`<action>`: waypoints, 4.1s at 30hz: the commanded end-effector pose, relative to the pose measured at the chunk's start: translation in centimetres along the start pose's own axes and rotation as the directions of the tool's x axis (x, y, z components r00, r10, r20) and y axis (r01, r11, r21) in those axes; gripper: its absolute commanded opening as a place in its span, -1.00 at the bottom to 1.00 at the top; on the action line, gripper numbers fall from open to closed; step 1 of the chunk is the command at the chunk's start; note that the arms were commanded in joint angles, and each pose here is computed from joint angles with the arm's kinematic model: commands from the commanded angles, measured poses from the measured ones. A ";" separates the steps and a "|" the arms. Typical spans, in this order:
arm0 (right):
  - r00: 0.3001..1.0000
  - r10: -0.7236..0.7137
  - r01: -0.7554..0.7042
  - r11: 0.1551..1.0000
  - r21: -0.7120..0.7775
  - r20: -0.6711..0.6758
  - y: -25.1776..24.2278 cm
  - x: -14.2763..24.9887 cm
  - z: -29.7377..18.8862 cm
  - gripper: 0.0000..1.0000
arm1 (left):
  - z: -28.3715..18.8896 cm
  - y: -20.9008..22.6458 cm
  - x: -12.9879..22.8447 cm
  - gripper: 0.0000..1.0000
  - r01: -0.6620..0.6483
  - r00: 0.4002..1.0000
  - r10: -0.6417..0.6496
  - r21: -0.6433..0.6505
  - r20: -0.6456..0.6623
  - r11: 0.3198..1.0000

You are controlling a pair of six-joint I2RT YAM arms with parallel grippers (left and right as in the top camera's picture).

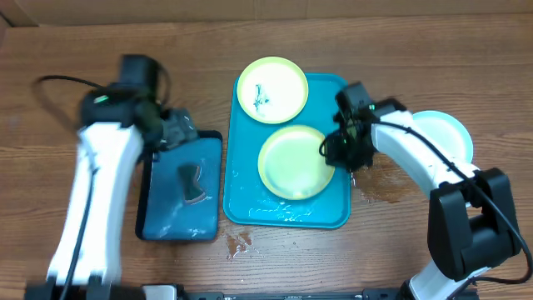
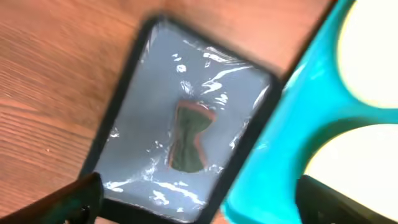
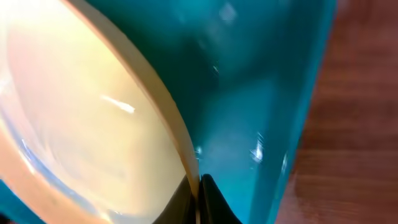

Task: Clean dirty plates on tray and stack at the side
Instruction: 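Lift the yellow plate with the right gripper and tilt it over the small tray, then carry the yellow plate right and set it on the white plate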

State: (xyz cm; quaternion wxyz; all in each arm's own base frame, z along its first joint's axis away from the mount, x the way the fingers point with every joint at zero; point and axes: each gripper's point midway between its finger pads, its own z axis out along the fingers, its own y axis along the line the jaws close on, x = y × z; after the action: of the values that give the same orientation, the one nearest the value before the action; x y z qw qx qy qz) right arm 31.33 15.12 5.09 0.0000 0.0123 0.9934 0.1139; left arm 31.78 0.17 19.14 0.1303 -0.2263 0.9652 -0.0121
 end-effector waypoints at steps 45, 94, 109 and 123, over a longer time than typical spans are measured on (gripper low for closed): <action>0.363 -0.684 0.342 0.729 0.593 0.633 25.8 3.6 -13.5 -0.92 | -23.6 7.4 -0.5 0.99 0.191 0.742 -0.237 0.141 0.627 0.971; 0.224 -0.680 0.248 0.733 0.634 0.698 25.4 4.6 -21.4 -0.92 | -15.1 4.9 -5.8 0.99 0.181 0.878 -0.155 -0.012 0.453 0.983; 0.230 -0.688 0.253 0.725 0.641 0.688 25.2 4.6 -21.1 -0.92 | -21.7 5.5 -5.8 1.00 0.029 0.804 0.005 -0.048 0.594 0.998; 0.373 -0.535 0.322 0.841 0.435 0.758 24.9 2.3 -18.9 -0.92 | -21.2 3.9 -3.0 1.00 -0.049 0.855 0.015 0.052 0.518 0.997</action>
State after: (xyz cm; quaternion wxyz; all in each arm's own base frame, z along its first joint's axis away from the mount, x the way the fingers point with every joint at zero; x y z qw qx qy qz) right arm 29.01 34.60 28.39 0.5383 -0.2199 0.8064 -0.1073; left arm 27.40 4.79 39.53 0.3870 -0.2147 0.8961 0.0337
